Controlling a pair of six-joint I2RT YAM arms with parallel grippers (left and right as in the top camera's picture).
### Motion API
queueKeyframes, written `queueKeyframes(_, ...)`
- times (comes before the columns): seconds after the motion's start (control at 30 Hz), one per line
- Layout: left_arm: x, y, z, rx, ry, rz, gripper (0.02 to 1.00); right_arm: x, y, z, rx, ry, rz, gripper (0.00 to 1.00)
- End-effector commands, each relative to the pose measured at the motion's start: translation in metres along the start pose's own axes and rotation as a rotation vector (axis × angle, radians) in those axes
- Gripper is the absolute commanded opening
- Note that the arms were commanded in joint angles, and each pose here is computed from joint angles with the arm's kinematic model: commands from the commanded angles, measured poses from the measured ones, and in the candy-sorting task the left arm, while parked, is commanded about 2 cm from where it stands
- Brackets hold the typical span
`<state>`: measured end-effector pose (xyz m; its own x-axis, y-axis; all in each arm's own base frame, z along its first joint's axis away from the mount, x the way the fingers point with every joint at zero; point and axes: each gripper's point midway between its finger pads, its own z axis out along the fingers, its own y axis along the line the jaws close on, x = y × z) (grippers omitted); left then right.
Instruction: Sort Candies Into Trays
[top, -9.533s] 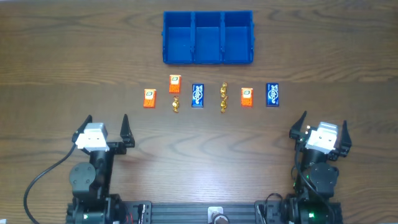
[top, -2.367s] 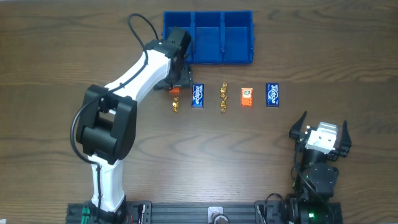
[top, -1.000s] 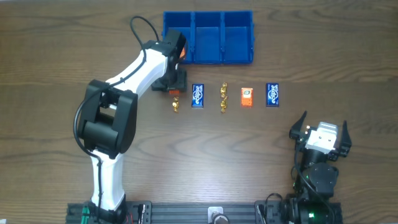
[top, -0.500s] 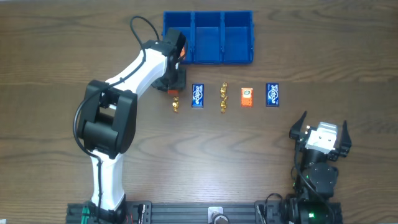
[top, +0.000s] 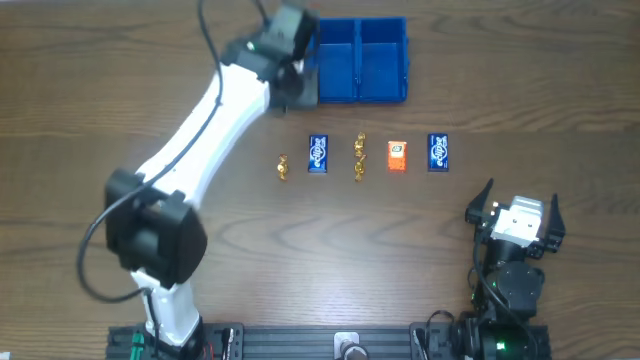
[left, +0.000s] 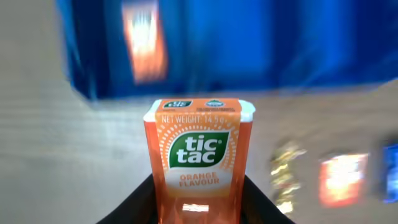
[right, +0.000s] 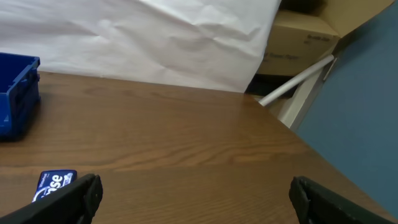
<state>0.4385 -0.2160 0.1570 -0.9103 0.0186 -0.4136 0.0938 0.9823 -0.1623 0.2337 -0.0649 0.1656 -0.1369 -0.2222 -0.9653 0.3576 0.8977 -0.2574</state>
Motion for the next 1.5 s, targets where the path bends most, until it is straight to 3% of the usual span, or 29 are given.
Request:
queueKeyframes(0.03, -0.060, -0.003, -0.062, -0.033, -0.187, -0.030, 0.275, 0.001, -0.001, 0.000, 0.006, 0.003, -0.006, 0.998)
queueKeyframes(0.17, -0.084, -0.004, -0.061, -0.052, -0.218, -0.032, 0.290, 0.001, -0.001, 0.000, 0.006, 0.003, -0.006, 0.998)
queueKeyframes(0.37, -0.101, 0.007, -0.020, -0.098, -0.211, -0.055, 0.312, 0.001, -0.001, 0.000, 0.006, 0.003, -0.006, 0.998)
queueKeyframes(0.73, -0.096, 0.045, 0.041, -0.186, -0.140, -0.095, 0.308, 0.002, -0.001, 0.000, 0.006, 0.003, -0.006, 0.998)
queueKeyframes(1.13, -0.092, 0.050, 0.054, -0.196, -0.114, -0.094, 0.343, 0.002, -0.001, 0.000, 0.006, 0.003, -0.006, 0.998)
queueKeyframes(1.23, -0.091, 0.051, 0.054, -0.198, -0.110, -0.093, 0.454, 0.002, -0.001, 0.000, 0.006, 0.003, -0.006, 0.998)
queueKeyframes(1.3, -0.090, 0.052, 0.054, -0.202, -0.105, -0.094, 0.660, 0.001, -0.001, 0.000, 0.006, 0.003, -0.006, 0.996)
queueKeyframes(1.37, -0.088, 0.054, 0.053, -0.215, -0.101, -0.093, 0.783, 0.002, -0.001, 0.000, 0.006, 0.003, -0.006, 0.998)
queueKeyframes(1.5, -0.087, 0.055, 0.050, -0.223, -0.096, -0.093, 0.820, 0.002, -0.001, 0.000, 0.006, 0.003, -0.007, 0.998)
